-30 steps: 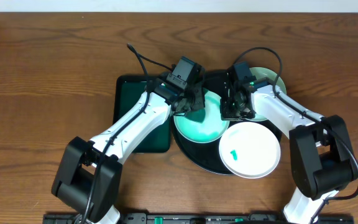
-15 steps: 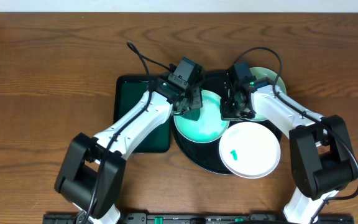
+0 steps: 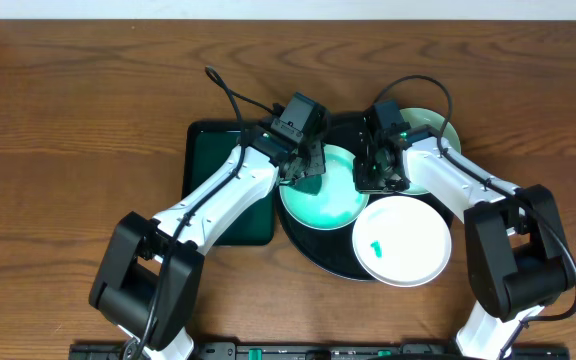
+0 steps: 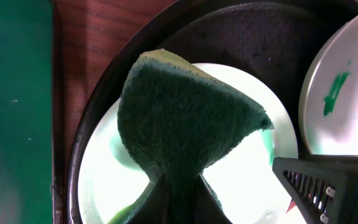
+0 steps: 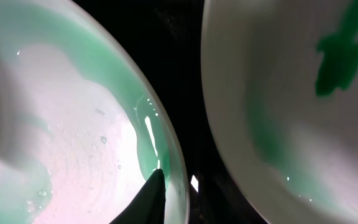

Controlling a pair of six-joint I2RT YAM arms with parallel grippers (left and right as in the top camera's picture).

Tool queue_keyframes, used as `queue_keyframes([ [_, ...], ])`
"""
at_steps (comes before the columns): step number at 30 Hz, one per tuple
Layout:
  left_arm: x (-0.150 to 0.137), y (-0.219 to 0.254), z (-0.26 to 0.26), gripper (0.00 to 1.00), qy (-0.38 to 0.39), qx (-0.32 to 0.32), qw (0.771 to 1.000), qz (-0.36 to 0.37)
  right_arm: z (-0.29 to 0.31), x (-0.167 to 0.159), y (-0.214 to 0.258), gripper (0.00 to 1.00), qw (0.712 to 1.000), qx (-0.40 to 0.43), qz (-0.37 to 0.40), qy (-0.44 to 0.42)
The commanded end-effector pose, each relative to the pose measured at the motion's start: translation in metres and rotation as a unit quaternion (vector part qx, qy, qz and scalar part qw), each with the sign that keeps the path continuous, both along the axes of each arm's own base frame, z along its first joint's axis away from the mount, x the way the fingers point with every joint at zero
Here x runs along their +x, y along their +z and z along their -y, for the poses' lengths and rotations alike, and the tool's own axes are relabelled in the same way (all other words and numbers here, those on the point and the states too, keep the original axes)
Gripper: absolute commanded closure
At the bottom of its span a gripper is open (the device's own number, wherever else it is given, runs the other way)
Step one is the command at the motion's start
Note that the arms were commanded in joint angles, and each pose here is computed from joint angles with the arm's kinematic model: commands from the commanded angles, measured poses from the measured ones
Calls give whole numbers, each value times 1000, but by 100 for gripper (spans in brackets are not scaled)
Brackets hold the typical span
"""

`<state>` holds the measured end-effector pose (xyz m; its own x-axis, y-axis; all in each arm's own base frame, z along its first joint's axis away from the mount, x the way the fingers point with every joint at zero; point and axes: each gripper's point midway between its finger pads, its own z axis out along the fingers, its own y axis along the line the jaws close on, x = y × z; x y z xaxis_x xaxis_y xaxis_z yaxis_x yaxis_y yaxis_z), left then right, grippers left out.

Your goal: Clean dirty plates on tray and stack at the side

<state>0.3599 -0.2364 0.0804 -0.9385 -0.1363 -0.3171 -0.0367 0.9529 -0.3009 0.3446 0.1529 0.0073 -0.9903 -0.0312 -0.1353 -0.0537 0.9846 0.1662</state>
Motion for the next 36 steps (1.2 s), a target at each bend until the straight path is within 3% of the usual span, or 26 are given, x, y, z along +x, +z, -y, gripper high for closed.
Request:
queue_keyframes([
  [1,0,-6,-4,93,-4,13,1000,0,-2,-1,-1,86,1000,-4,2,2],
  [3,0,-6,-4,93,-4,13,1000,0,-2,0,-2,88,1000,-4,4,2],
  [6,0,-6,-4,93,-4,13,1000,0,-2,0,-4,99,1000,-3,6,2],
  [36,1,-8,-8,93,-3,26,1000,6,-2,0,-4,99,1000,-3,5,3],
])
